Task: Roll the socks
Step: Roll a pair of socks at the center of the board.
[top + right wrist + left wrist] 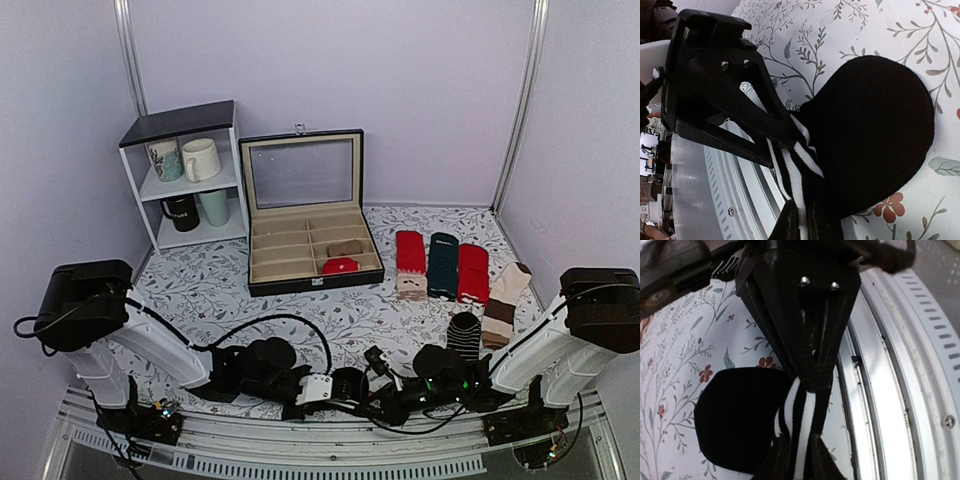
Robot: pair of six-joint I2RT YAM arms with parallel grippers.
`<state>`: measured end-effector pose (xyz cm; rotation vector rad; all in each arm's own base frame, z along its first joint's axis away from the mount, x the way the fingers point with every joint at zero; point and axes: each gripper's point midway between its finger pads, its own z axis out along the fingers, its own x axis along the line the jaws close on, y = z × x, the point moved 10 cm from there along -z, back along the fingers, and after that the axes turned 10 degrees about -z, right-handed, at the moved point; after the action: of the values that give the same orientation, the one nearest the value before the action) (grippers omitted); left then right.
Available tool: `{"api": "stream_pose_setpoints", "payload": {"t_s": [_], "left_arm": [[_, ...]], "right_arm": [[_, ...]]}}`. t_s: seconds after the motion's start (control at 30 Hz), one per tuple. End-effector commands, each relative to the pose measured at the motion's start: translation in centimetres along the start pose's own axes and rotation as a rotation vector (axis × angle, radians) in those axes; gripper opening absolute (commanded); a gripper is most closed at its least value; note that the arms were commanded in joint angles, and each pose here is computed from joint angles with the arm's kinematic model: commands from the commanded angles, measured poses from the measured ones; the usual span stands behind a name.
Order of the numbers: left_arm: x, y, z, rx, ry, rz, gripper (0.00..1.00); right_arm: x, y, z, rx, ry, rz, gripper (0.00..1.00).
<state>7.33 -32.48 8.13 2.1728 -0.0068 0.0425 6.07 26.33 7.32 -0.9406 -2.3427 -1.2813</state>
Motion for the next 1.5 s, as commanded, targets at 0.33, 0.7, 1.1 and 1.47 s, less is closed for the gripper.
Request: {"api": "stream_pose_setpoints", "payload": {"t_s": [0.33,0.7,1.1,1.47], "left_arm": [[1.1,-2.6,1.0,0.156,-0.025,-0.242,0.00],[1.4,-5.4,2.1,0.257,-0.088,-0.406,0.00],[1.6,-6.7,2.4,0.298,-0.109,-0.447,0.00],[1.6,-7.1,2.4,0.308,-0.108,-0.463,0.00]], "right_arm": [[-2.6,-0.9,-3.0,0.014,-0.287,-0.168,0.43],[0.7,0.8,-3.9,-0.185,-0.219,-0.740,0.48],[0.4,0.9,-1.4,-0.143,-0.223,-0.751,0.46],[0.0,0.1,-0.3,-0.072,-0.190,-0.745,0.38]]}}
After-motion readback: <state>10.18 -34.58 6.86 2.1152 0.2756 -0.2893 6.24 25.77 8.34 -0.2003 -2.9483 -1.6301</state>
